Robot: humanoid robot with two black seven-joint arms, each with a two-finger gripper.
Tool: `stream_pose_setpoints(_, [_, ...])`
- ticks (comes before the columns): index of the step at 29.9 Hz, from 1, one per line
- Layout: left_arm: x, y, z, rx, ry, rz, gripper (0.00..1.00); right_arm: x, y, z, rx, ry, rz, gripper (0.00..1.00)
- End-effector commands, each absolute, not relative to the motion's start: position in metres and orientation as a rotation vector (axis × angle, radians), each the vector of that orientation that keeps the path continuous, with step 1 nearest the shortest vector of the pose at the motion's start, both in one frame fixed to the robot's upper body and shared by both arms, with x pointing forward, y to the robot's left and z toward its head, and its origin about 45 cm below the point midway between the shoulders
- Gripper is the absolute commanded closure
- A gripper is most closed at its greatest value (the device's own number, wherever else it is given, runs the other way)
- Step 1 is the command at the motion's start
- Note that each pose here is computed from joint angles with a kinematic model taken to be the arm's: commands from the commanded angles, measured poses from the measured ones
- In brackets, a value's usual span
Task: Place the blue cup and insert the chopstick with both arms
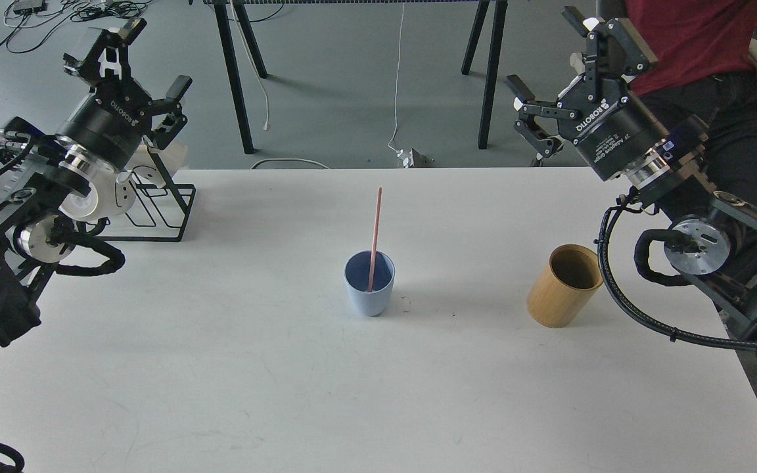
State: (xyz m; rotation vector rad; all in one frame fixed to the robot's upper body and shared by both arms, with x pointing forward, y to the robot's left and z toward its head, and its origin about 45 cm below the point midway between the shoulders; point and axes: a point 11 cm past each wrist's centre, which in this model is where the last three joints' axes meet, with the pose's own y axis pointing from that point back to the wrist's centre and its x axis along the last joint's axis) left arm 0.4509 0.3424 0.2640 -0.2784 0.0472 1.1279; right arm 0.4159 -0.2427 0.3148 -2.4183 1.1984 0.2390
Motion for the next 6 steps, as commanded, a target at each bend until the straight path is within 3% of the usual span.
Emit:
stream_pose_setpoints(1, [0.4497,0.3437,0.2625,-0.271,0.047,1.129,0.01,0.4201,-0.2468,0.32,-2.389,1.236,0.215,0.01])
stream_pose_setpoints(6, [0.4469,0.3438,0.2562,-0.267,0.06,1.131,0.01,0.4235,-0.2381,0.3155,-2.362,1.314,0.21,0.01])
